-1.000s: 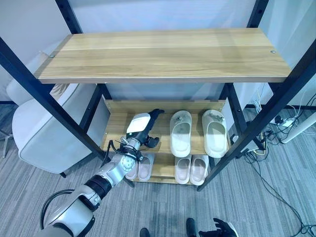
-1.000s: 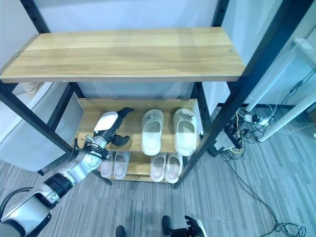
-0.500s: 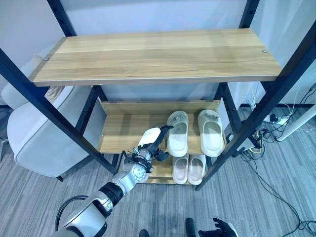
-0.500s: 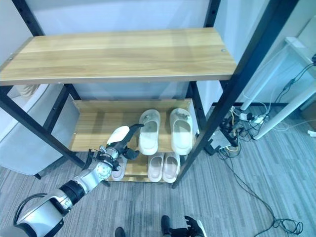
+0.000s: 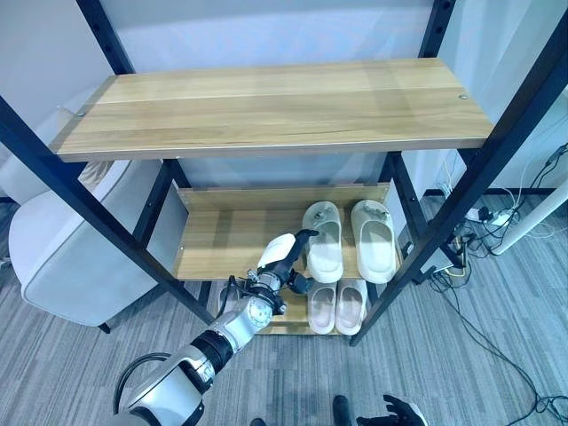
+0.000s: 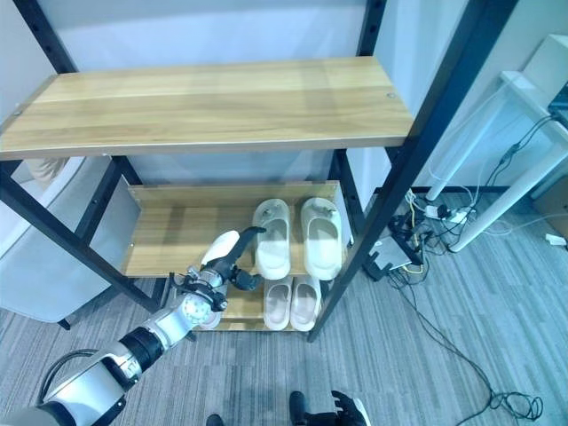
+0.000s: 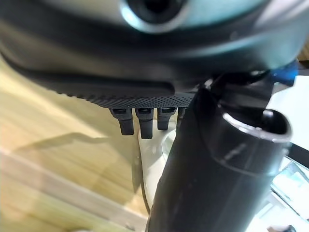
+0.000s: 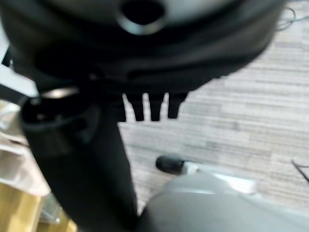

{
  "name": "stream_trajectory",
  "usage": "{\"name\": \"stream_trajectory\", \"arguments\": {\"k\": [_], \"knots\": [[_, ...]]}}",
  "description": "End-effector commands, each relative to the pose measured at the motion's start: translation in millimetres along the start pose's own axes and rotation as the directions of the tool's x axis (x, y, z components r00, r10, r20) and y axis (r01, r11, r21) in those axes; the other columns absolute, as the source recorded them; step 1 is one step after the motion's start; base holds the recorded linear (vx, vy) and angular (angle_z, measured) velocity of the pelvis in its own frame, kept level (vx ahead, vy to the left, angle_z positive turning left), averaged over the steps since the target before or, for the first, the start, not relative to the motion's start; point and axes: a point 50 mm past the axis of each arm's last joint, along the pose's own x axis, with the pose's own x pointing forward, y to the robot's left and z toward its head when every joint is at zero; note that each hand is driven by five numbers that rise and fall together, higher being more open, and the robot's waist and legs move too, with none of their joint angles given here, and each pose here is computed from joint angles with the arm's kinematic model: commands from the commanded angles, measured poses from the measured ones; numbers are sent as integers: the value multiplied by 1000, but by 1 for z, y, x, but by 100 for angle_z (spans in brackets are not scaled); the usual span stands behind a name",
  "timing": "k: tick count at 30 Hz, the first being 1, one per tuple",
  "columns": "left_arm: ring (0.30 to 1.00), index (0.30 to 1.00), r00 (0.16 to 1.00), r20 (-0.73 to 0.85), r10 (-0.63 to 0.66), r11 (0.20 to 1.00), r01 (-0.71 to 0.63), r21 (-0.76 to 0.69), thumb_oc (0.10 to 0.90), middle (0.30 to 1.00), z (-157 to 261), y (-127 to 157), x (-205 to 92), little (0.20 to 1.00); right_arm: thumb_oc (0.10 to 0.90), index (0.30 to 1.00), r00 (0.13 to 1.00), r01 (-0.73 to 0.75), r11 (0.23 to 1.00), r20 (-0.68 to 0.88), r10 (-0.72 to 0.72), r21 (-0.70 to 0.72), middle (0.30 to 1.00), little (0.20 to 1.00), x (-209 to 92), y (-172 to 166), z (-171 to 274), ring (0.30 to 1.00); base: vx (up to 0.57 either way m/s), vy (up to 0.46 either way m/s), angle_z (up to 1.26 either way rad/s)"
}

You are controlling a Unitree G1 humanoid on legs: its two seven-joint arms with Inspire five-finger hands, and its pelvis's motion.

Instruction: Arrange the slippers neatly on the shoe rack.

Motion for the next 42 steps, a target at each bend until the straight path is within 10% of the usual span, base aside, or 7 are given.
{"name": "stream_trajectory", "arguments": {"k": [1, 18, 42], "knots": [[900, 900, 983, 159, 89, 996, -88, -14, 800, 900, 49, 30, 34, 900, 800, 900, 999, 24, 1000, -32, -23, 15, 900, 900, -1, -4, -8, 900, 0, 0, 0], [900, 900, 998, 54, 10, 1000, -9, -29, 800, 900, 40, 7, 38, 900, 800, 900, 999, 23, 1000, -43, -24, -19, 900, 900, -1, -8, -10, 900, 4, -2, -1], [900, 900, 992, 23, 121, 992, -122, 26, 800, 900, 38, 59, 54, 900, 800, 900, 998, -1, 999, -59, -1, -32, 900, 900, -2, -7, -15, 900, 2, -3, -2]]}}
